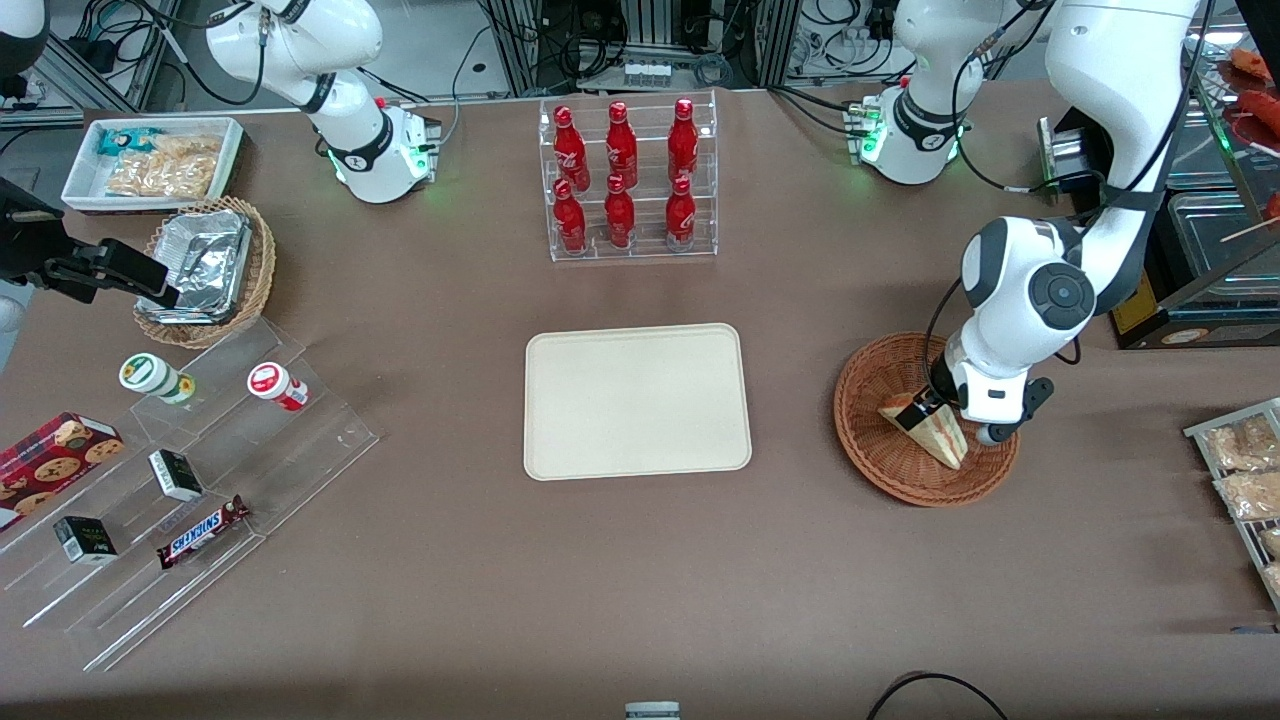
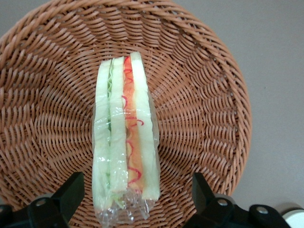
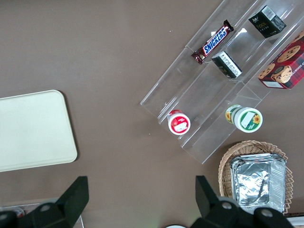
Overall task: Place sandwich from basket to tray
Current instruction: 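Close the left gripper on the wrapped sandwich and lift it, then carry the sandwich with the left gripper over the cream tray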
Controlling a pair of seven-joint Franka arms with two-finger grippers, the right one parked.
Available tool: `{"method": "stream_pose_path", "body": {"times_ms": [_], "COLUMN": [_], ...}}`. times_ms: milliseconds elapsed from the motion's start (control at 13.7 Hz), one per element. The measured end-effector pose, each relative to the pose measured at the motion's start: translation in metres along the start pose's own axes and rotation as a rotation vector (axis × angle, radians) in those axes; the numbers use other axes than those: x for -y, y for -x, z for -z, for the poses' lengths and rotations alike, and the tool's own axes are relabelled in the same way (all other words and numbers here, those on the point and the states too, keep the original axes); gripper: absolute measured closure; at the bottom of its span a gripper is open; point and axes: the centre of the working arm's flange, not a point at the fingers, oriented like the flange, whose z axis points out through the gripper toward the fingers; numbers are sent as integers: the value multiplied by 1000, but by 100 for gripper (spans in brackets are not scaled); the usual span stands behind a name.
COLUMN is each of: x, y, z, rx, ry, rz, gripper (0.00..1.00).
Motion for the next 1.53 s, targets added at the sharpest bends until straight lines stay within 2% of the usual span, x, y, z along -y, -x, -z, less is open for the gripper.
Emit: {"method": "stream_pose_path", "body": {"times_ms": [292,365,510,656,729,802,948,1021,1167,1385,1531], "x": [2,3,5,5,3,0,-10,-20,-51,-120,-165], "y": [-2,-3,-6,-8,-10,-13,-21,-23,-13,51,115], "z": [-7,-10,-14,-12,-7,2,41,71,136,189,179], "rx": [9,8,10,6,5,13,32,40,44,22,47], "ry": [-6,-3,-2,1,0,-18,-84,-112,-130,-86,-63], "rz": [9,13,18,21,21,17,-4,-14,-56,-178,-245], "gripper": [3,12,37,58,64,69,82,82,85,85,85]}}
